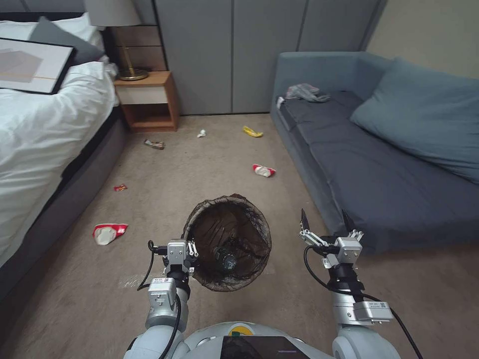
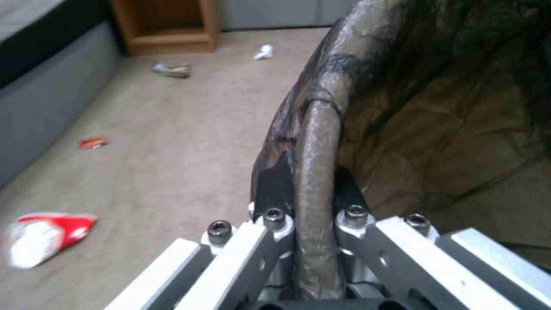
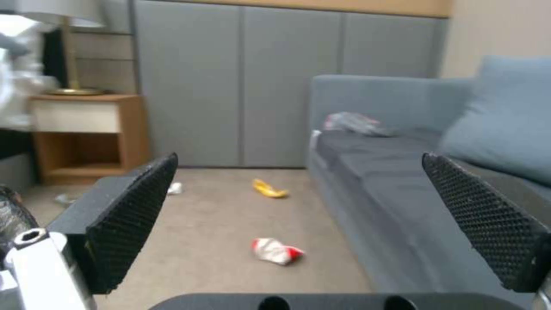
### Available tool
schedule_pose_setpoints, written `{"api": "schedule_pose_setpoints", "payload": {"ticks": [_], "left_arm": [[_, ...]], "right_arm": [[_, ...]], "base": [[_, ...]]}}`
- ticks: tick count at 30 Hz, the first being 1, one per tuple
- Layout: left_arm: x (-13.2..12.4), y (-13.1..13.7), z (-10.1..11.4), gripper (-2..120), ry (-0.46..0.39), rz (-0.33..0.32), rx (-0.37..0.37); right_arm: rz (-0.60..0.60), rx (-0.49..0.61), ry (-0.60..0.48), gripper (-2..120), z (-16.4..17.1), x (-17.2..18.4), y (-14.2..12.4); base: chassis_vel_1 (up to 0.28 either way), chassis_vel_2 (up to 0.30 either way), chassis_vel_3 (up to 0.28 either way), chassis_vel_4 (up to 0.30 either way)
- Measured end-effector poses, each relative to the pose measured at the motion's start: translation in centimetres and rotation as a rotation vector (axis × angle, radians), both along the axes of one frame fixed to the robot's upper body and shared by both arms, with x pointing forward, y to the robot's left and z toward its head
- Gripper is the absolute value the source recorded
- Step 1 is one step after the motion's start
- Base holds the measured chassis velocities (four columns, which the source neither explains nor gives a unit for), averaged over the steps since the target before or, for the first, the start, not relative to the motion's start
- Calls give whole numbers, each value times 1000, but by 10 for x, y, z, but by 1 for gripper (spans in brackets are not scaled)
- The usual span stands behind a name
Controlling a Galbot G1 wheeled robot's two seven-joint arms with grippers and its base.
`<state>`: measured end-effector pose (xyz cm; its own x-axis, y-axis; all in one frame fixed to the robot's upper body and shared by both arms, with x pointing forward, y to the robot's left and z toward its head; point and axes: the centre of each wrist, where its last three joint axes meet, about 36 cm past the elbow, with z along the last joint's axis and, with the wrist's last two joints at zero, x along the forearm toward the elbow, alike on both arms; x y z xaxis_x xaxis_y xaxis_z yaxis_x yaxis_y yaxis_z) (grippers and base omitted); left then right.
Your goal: Pick up the trash bin, then pick up the garbage from the floor and place it into the trash bin.
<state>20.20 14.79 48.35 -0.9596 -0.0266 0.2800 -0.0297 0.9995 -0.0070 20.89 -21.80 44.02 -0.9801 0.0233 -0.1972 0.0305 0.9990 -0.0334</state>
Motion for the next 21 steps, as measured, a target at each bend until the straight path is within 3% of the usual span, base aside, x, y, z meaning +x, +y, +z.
{"api": "schedule_pose_setpoints", "payload": {"ticks": [9, 14, 21], "left_arm": [[-1, 0, 0, 0, -1, -2, 2], [0, -1, -4, 0, -46, -3, -10], [0, -2, -7, 0, -63, -10, -16]], "right_arm": [[4, -5, -4, 100, 2, 0, -1], [6, -5, -6, 100, 3, 0, -1], [7, -4, -8, 100, 3, 1, 0]], "base": [[125, 125, 127, 121], [113, 103, 120, 120], [34, 31, 26, 31]]}}
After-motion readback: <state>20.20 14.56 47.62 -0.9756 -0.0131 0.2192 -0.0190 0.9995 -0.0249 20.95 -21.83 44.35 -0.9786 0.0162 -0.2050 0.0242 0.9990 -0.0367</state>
